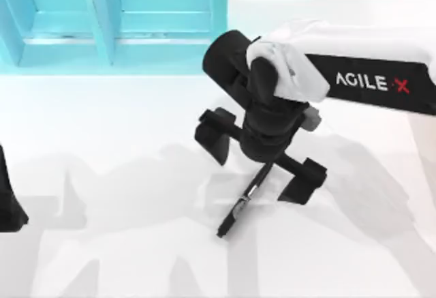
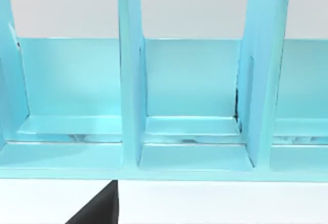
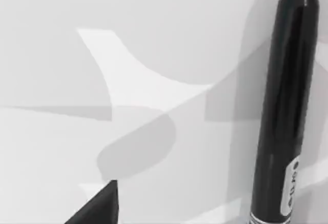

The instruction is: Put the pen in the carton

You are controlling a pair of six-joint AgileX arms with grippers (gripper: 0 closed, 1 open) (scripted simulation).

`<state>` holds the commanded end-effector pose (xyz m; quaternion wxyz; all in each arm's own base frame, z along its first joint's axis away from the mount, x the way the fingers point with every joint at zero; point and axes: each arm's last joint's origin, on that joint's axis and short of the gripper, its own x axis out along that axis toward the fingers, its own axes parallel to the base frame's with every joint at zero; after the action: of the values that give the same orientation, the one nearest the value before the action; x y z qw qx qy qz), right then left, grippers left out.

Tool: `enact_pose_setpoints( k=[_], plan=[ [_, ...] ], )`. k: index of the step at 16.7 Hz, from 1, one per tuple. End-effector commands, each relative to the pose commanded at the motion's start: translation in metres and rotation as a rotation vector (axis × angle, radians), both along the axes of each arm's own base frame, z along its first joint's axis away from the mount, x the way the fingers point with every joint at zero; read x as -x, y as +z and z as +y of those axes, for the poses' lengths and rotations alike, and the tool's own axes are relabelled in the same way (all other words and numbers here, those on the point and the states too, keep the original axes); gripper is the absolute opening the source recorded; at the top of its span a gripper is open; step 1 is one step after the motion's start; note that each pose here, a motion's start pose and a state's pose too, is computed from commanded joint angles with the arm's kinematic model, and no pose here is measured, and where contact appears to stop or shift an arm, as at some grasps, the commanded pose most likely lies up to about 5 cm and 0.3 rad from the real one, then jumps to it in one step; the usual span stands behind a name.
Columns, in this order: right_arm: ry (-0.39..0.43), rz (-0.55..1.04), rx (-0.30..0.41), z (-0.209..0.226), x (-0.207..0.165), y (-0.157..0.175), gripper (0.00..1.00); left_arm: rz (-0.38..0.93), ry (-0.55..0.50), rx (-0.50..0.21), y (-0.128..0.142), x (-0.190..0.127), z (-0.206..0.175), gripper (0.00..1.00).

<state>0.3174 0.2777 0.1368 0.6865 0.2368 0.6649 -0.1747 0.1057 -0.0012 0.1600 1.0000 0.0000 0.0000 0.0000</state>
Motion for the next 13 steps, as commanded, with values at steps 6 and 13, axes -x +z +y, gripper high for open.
enact_pose_setpoints(
  k=[6, 13],
  plan=[
    [0.000, 0.002, 0.002, 0.002, 0.000, -0.051, 1.00, 0.000, 0.000, 0.000, 0.000, 0.000, 0.000, 1.00],
    [0.000, 0.002, 0.002, 0.002, 0.000, -0.051, 0.70, 0.000, 0.000, 0.000, 0.000, 0.000, 0.000, 1.00]
  ],
)
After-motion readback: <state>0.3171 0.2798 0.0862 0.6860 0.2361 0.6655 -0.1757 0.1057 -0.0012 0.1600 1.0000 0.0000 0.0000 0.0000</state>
